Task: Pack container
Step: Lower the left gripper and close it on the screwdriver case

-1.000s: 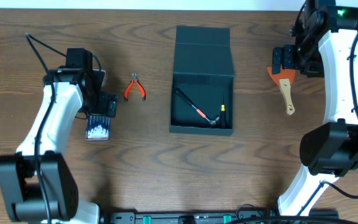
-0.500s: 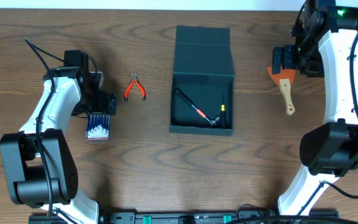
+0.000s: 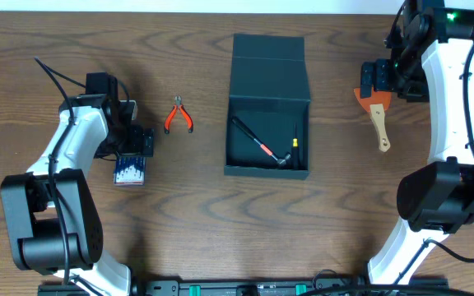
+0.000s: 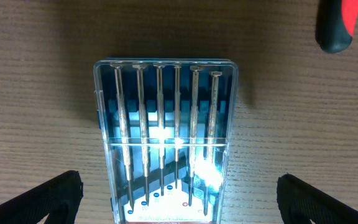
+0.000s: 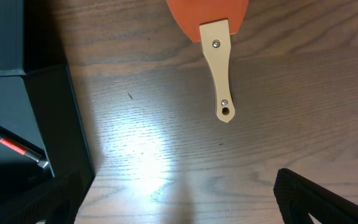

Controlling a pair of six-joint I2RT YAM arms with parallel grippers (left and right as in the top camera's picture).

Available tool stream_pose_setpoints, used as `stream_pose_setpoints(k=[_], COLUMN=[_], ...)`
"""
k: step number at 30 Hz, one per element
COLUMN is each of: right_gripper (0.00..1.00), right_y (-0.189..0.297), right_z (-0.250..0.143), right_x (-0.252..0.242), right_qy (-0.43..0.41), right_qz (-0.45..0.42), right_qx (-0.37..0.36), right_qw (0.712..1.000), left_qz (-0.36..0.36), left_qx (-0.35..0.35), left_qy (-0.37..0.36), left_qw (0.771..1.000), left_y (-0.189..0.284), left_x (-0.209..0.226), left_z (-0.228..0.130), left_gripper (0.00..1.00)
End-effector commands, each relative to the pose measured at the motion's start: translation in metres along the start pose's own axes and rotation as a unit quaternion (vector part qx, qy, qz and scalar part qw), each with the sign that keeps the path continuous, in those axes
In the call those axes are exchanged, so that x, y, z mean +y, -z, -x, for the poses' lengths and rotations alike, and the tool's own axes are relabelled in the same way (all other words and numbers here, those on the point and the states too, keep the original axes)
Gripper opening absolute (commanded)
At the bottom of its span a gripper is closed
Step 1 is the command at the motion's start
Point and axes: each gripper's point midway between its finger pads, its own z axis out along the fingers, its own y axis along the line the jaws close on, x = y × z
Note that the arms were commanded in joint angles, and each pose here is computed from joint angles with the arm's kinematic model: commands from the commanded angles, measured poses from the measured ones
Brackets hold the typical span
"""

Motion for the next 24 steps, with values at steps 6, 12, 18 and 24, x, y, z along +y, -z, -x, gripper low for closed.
stream_pose_setpoints(k=[6, 12, 18, 24], right_gripper=[0.99, 0.99, 0.99, 0.99], right_y=[0.008, 0.008, 0.008, 0.008], right_z=[0.002, 0.002, 0.002, 0.002], right_x=[-0.002, -0.002, -0.002, -0.002], right_qy=[-0.009, -0.009, -0.009, -0.009], right_qz=[-0.001, -0.001, -0.001, -0.001], right_qx=[-0.012, -0.013, -0.013, -0.013], right_qw=[1.000, 1.000, 1.000, 1.000], left_qz=[0.000, -0.001, -0.001, 0.008], left_qx=[0.034, 0.047, 0.053, 0.063], left_qy=[0.004, 0.004, 0.005, 0.004], left_qw=[0.999, 0.999, 0.999, 0.998], left_y=[-0.020, -0.030, -0.036, -0.042], left_x=[0.003, 0.003, 0.004, 0.007], left_z=[-0.010, -0.013, -0.014, -0.017], left_gripper=[0.99, 0.99, 0.99, 0.98])
